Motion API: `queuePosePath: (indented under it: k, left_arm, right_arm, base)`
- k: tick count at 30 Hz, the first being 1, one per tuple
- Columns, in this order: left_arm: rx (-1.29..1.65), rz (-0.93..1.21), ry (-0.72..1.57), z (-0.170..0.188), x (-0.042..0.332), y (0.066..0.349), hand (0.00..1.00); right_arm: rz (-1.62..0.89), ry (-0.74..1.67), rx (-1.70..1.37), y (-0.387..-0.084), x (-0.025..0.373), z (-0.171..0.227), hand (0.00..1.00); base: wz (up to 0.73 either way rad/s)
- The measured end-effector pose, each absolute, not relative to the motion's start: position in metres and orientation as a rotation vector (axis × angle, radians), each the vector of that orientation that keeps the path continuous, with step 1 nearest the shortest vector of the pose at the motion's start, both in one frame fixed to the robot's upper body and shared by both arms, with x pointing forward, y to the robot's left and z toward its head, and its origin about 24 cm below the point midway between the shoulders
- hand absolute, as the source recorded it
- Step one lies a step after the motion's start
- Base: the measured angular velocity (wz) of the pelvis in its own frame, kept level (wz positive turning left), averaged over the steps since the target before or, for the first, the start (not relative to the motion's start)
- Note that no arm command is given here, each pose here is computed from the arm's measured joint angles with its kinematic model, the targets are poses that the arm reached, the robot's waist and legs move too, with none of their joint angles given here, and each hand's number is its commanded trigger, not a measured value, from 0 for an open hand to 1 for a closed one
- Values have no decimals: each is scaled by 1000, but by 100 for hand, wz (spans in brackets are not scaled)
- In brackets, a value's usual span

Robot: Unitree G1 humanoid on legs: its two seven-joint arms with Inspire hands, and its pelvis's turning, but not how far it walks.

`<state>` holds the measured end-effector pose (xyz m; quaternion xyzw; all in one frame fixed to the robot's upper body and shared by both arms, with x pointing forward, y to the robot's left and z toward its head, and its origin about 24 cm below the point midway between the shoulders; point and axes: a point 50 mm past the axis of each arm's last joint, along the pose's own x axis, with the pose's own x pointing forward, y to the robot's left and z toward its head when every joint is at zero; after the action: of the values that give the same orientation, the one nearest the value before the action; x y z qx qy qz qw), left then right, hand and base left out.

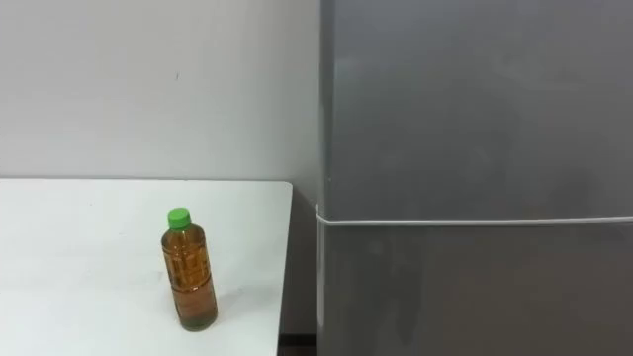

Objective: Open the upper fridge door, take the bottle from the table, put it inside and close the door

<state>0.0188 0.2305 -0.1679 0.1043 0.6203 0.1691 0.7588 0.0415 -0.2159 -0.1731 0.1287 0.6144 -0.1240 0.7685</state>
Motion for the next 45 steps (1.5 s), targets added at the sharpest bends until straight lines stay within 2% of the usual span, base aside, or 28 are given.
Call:
queuePosePath:
  k: [17,29,32,38,45]
  left_arm:
    - [207,405,1358,-168,14,232,0]
    - [-136,739,1355,-168,-3,235,0]
    - [-193,885,1303,-163,0,248,0]
    - [-239,1046,1186,-154,15,268,0]
    - [-273,1191,876,-125,59,300,0]
  right_arm:
    - [-259,1325,260,-217,41,-173,0]
    - [-313,1342,300,-218,33,-173,0]
    - [-346,1330,328,-222,32,-173,0]
    - [-383,1321,332,-230,30,-171,0]
    - [-373,1300,295,-239,34,-168,0]
  base:
    - [0]
    - [0]
    - [0]
    - [1]
    - [0]
